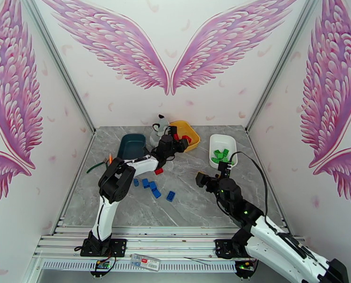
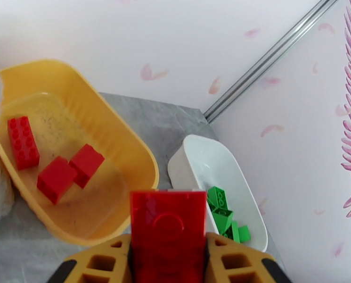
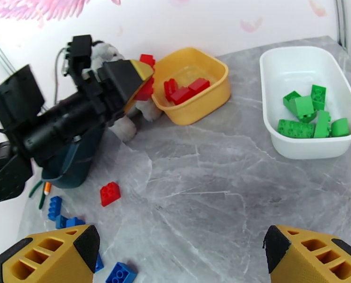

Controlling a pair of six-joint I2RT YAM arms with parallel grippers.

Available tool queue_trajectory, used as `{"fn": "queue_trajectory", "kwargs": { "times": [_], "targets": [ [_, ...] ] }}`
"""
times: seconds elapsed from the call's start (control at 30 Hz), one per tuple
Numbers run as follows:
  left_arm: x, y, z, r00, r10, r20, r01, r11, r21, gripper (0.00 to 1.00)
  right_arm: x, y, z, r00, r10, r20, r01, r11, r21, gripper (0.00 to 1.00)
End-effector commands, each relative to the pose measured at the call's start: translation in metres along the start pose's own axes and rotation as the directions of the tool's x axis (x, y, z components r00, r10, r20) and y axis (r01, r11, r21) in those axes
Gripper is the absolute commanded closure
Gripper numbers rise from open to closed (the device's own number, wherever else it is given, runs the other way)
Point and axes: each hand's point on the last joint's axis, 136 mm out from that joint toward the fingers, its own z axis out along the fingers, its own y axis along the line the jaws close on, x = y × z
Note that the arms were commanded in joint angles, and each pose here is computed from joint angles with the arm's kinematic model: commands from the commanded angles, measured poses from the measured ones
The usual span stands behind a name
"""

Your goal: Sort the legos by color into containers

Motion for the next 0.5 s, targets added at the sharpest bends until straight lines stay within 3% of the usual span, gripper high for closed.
{"fn": "queue_trajectory", "kwargs": {
  "times": [0.0, 0.17, 0.2, 0.33, 0.47],
  "targets": [
    [-0.013, 0.009, 0.021, 0.998, 0.030, 0.056, -0.029, 0.999, -0.022, 0.66, 0.010, -0.010, -0.007, 1.000, -0.023, -0.018, 0.023, 1.000, 0.008, 0.01],
    [-0.021, 0.031, 0.041, 0.996, 0.034, 0.087, -0.027, 0.997, -0.078, 0.62, 0.014, -0.010, -0.008, 0.999, -0.031, -0.030, 0.031, 1.000, -0.003, 0.01],
    [-0.024, 0.032, 0.044, 0.995, 0.030, 0.091, -0.023, 0.997, -0.077, 0.59, 0.015, -0.009, -0.006, 0.999, -0.033, -0.036, 0.033, 0.999, -0.002, 0.01],
    [-0.028, 0.014, 0.044, 0.994, 0.075, 0.081, -0.072, 0.996, -0.047, 0.26, 0.019, -0.005, 0.001, 0.997, -0.042, -0.057, 0.041, 0.999, -0.009, 0.01],
    [-0.024, -0.018, 0.028, 0.988, 0.132, 0.083, -0.132, 0.991, -0.005, 0.17, 0.020, -0.004, 0.007, 0.997, -0.044, -0.071, 0.044, 0.999, -0.001, 0.01]
  ]
}}
